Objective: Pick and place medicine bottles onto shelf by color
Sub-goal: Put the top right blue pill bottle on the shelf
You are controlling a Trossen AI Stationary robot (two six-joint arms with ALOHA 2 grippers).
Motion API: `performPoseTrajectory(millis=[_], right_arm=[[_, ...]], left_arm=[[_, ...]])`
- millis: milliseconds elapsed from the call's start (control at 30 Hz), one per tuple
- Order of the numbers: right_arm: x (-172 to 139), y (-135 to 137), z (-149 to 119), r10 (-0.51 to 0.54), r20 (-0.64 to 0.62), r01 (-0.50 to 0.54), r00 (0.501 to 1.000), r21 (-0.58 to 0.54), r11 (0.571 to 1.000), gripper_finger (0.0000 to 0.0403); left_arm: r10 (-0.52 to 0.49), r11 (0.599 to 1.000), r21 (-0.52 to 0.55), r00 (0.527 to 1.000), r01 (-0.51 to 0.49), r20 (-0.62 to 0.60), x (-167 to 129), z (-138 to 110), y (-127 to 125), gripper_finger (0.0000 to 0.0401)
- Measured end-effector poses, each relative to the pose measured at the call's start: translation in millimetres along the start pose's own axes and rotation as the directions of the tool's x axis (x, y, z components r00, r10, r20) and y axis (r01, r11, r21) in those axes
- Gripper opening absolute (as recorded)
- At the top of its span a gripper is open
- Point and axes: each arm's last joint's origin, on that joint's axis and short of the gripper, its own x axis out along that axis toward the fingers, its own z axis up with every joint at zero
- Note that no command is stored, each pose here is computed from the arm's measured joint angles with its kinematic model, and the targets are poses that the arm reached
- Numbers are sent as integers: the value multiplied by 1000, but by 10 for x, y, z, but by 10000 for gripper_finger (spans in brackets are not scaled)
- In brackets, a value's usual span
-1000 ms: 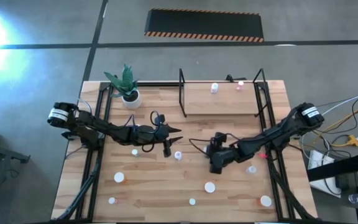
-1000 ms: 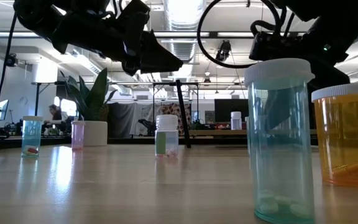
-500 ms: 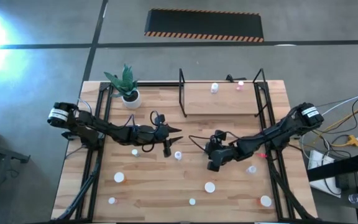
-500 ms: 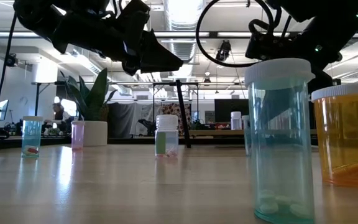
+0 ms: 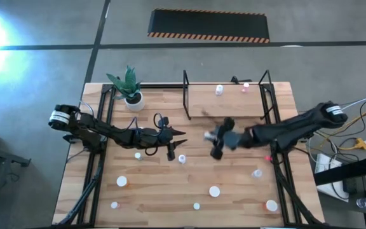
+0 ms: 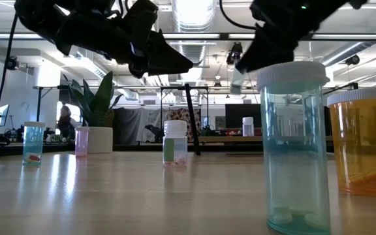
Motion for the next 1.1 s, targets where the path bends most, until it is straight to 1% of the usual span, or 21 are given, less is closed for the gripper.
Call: performPoseTrajectory(millis=[133, 300, 367, 533, 600, 700, 833, 933, 1100], right_arm=[[64, -375, 307, -58, 37, 57, 998, 25, 998, 96], [393, -887, 549, -88, -14, 89, 996, 64, 994, 96], [568, -1094, 590, -111, -49, 114, 993, 57, 992, 95], [963, -1573, 641, -217, -124, 225, 968, 53, 973, 95], [1109, -1739, 661, -229, -147, 240, 962, 62, 969, 95], [1302, -1926, 692, -201, -167, 218, 965, 90, 972, 95], [1480, -2092, 709, -204, -204, 229, 958, 111, 967, 95], [1550, -2146, 715, -209, -237, 238, 949, 101, 966, 95], [1594, -2183, 712, -220, -248, 249, 943, 92, 964, 95]], left_arm=[[0, 1000, -2, 1000, 0, 6, 4, 15, -2, 123], [0, 1000, -4, 1000, 0, 11, 6, 27, -3, 123], [-1, 1000, -3, 1000, 1, 10, 6, 26, -4, 123], [-1, 1000, -3, 1000, 1, 8, 5, 22, -5, 123], [-1, 1000, -2, 1000, 1, 4, 3, 16, -5, 123], [-1, 1000, -2, 1000, 1, 4, 3, 14, -5, 123], [-5, 1000, -1, 1000, 5, 3, -1, 13, -16, 123], [-11, 1000, 1, 1000, 11, 3, -7, 9, -33, 123], [-14, 1000, 3, 1000, 14, 1, -11, 4, -38, 123]])
